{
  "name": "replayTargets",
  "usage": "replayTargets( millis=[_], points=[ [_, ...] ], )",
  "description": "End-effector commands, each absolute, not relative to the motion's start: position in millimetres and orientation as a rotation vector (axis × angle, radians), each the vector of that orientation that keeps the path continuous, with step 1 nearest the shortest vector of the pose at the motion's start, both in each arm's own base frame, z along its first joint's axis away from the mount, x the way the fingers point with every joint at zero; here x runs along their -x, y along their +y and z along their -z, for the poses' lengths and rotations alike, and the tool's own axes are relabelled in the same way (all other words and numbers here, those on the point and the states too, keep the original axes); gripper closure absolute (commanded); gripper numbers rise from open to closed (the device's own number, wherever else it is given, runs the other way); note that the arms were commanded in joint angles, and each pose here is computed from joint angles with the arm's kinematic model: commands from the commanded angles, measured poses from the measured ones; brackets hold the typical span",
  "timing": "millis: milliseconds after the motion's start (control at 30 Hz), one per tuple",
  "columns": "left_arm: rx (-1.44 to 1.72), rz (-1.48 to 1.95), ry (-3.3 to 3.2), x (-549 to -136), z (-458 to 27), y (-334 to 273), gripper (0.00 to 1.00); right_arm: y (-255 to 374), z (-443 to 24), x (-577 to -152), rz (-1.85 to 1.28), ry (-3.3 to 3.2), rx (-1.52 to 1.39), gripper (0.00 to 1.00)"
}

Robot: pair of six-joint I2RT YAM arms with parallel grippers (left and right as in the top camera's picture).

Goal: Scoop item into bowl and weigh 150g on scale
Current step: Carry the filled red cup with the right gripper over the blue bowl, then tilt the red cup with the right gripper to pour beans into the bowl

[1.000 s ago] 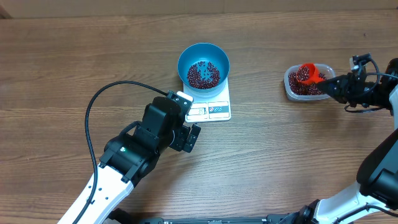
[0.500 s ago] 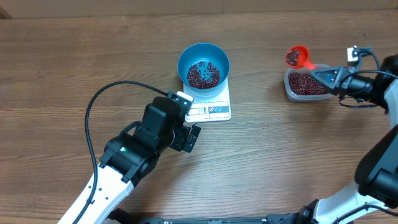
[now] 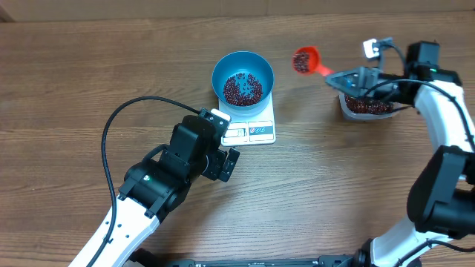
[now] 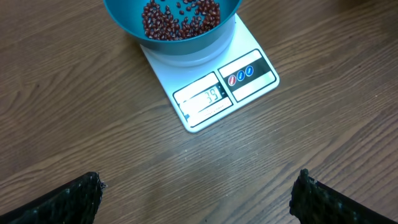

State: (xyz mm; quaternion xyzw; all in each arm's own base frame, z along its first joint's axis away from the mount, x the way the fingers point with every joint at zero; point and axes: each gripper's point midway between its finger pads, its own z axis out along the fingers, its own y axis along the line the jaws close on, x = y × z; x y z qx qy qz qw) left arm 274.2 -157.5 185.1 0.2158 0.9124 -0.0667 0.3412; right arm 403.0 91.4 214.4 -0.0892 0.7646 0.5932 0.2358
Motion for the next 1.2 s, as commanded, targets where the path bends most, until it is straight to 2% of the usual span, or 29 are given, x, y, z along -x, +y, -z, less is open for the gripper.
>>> replayTargets(
  millis=[0,267,500,900,1167],
  points=[
    [-0.583,0.178,2.369,-274.7,-184.8,-158.8,0.00,116.6,-215.7,-401.4,-1.685,2.105,0.285,0.96],
    [-0.583,0.178,2.369,-274.7,-184.8,-158.8,0.00,169.3,-197.6,-416.4,-1.502,2.214,0.400,0.96],
    [-0.583,0.178,2.369,-274.7,-184.8,-158.8,0.01,189.8,-173.8,-435.5,-1.184,2.276,0.481,0.96],
    [-0.583,0.178,2.369,-274.7,-184.8,-158.8,0.00,187.6,-163.9,-455.2,-0.700,2.014,0.995,0.96],
    [-0.583,0.178,2.369,-274.7,-184.7,-158.7,0.01,187.8,-164.1,-455.1,-0.563,1.842,1.225,0.96]
  ],
)
